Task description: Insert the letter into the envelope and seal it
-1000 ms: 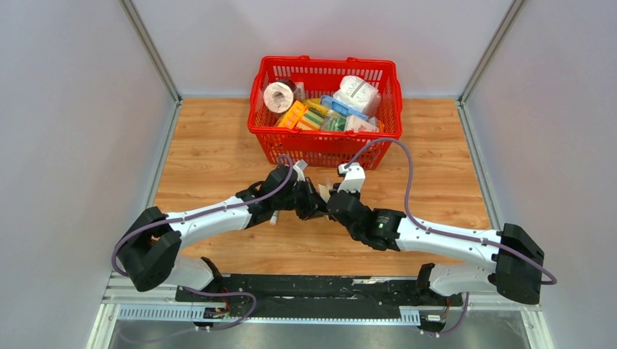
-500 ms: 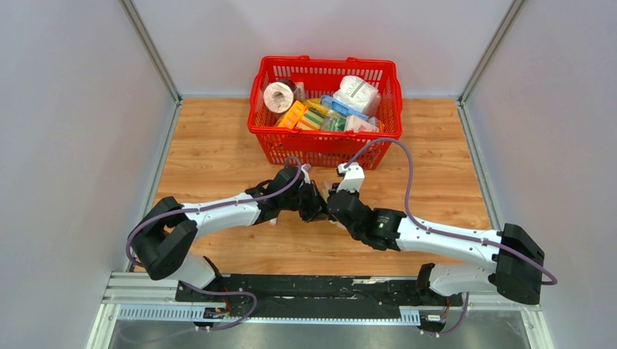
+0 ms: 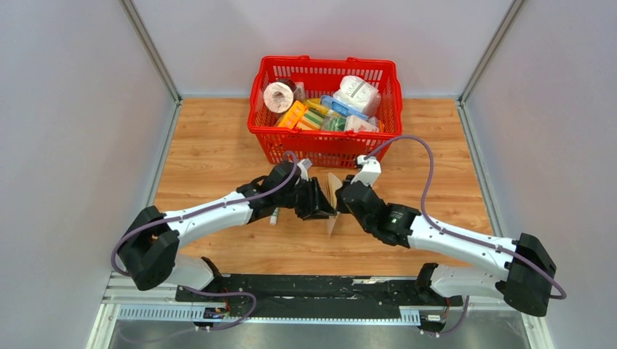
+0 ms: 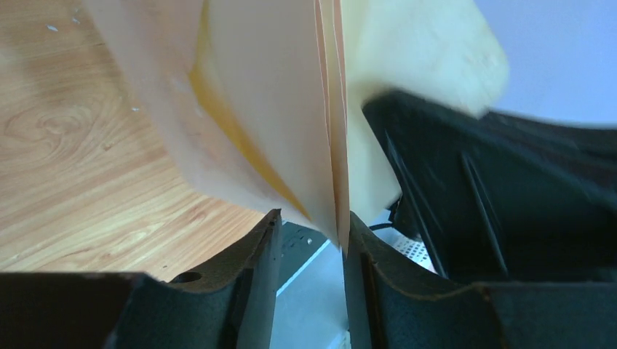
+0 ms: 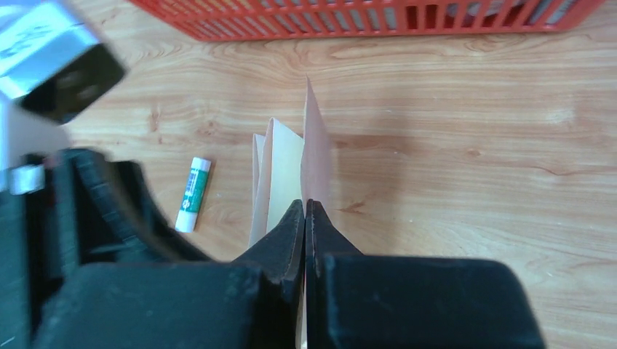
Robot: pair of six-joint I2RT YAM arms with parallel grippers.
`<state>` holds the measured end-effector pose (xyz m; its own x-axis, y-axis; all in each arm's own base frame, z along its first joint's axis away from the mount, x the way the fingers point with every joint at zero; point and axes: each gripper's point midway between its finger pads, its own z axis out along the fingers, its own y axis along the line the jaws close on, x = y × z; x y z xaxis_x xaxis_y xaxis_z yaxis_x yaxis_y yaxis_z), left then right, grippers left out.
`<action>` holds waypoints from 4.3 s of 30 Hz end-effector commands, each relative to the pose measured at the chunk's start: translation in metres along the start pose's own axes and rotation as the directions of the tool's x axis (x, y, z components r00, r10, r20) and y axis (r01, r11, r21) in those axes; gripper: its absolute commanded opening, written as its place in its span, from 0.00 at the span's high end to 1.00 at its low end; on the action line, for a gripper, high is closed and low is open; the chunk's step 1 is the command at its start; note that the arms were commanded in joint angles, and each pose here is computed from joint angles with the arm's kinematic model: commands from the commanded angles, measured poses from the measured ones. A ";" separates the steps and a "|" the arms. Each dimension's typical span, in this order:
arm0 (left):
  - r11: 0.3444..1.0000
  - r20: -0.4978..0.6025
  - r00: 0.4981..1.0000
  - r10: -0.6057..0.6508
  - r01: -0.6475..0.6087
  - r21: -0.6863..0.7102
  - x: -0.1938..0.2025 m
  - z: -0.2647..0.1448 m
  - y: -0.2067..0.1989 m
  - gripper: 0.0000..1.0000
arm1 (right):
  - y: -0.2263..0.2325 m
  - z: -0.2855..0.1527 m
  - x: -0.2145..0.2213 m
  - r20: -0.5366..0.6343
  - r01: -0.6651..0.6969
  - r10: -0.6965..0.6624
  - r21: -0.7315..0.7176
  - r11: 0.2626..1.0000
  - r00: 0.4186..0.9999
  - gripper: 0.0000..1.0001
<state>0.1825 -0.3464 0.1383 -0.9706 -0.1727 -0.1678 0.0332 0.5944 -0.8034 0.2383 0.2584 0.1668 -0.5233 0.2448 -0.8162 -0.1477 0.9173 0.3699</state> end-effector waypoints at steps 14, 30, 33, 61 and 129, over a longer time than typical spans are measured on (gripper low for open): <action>0.972 0.077 0.985 0.157 -0.141 -0.186 -0.004 -0.036 0.032 0.51 | -0.067 0.013 0.066 -0.119 -0.186 0.206 0.164 0.969 0.971 1.00; 0.938 -0.039 0.994 0.101 -0.108 -0.331 0.010 0.010 0.107 1.00 | -0.078 -0.009 0.065 -0.155 -0.130 0.153 0.153 0.980 0.976 0.54; 0.927 -0.019 0.995 0.096 -0.097 -0.362 0.010 0.006 0.119 1.00 | -0.062 -0.003 0.064 -0.180 -0.082 0.098 0.090 0.993 0.979 0.55; 0.844 -0.012 0.994 0.113 -0.102 -0.526 -0.006 -0.002 0.158 1.00 | -0.057 0.045 0.115 -0.343 0.065 -0.012 0.143 0.988 0.939 0.92; 0.679 -0.005 0.947 0.320 -0.233 -0.696 -0.097 -0.063 0.173 0.45 | -0.019 -0.016 0.009 -0.215 -0.075 0.058 -0.070 0.995 0.975 0.79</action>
<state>0.2596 -0.1704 0.0585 -0.9062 -0.0146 -0.4226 0.0382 0.9925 -0.1164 0.2239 0.2380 0.1520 -0.7107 0.2077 -0.6721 -0.1538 0.8864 0.4365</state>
